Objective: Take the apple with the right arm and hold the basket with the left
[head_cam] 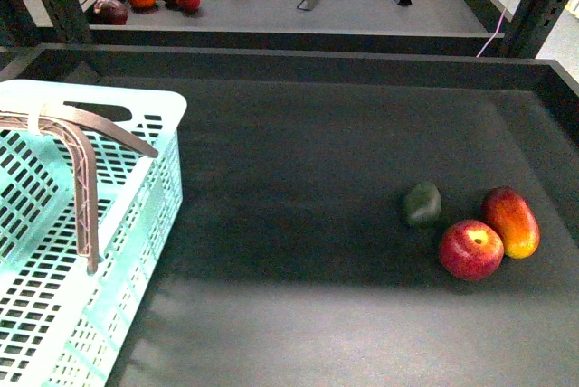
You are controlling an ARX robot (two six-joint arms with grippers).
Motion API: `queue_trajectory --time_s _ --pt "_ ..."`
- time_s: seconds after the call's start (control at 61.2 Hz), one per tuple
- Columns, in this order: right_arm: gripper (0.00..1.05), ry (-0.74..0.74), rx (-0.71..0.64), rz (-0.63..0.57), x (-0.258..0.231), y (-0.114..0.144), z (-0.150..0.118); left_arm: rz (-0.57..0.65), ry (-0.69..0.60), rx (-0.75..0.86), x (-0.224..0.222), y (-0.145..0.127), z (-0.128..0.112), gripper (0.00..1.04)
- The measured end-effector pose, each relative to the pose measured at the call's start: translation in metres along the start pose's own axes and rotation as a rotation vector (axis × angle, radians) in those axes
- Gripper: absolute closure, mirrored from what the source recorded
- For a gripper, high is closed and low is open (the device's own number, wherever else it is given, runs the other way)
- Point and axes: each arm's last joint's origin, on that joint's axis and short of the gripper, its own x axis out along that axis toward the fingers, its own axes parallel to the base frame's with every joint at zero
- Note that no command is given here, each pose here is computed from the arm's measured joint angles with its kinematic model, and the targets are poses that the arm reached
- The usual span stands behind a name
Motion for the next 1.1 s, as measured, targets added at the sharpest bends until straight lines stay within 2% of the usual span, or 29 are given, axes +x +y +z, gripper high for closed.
queue_trajectory --time_s 0.589,0.638,0.687,0.736,0.818,0.932,1.096 --pt "0.09 0.000 0.000 0.000 0.000 0.000 0.000 0.000 0.000 0.000 0.000 0.000 0.000 0.07" --pt "0.09 0.000 0.000 0.001 0.000 0.000 0.000 0.056 0.098 -0.039 0.000 0.000 -0.001 0.07" --pt "0.09 0.000 0.000 0.000 0.000 0.000 0.000 0.178 0.298 -0.108 0.003 0.001 -0.001 0.07" --pt "0.09 -0.001 0.000 0.002 0.000 0.000 0.000 0.212 0.378 -0.155 0.009 0.002 0.000 0.07" --pt "0.09 0.000 0.000 0.002 0.000 0.000 0.000 0.223 0.393 -0.256 0.024 0.004 0.011 0.07" --pt "0.09 -0.001 0.000 0.002 0.000 0.000 0.000 0.180 0.416 -0.458 0.054 0.008 0.025 0.07" --pt "0.09 0.000 0.000 0.002 0.000 0.000 0.000 0.158 0.469 -0.704 0.098 0.018 0.023 0.07"
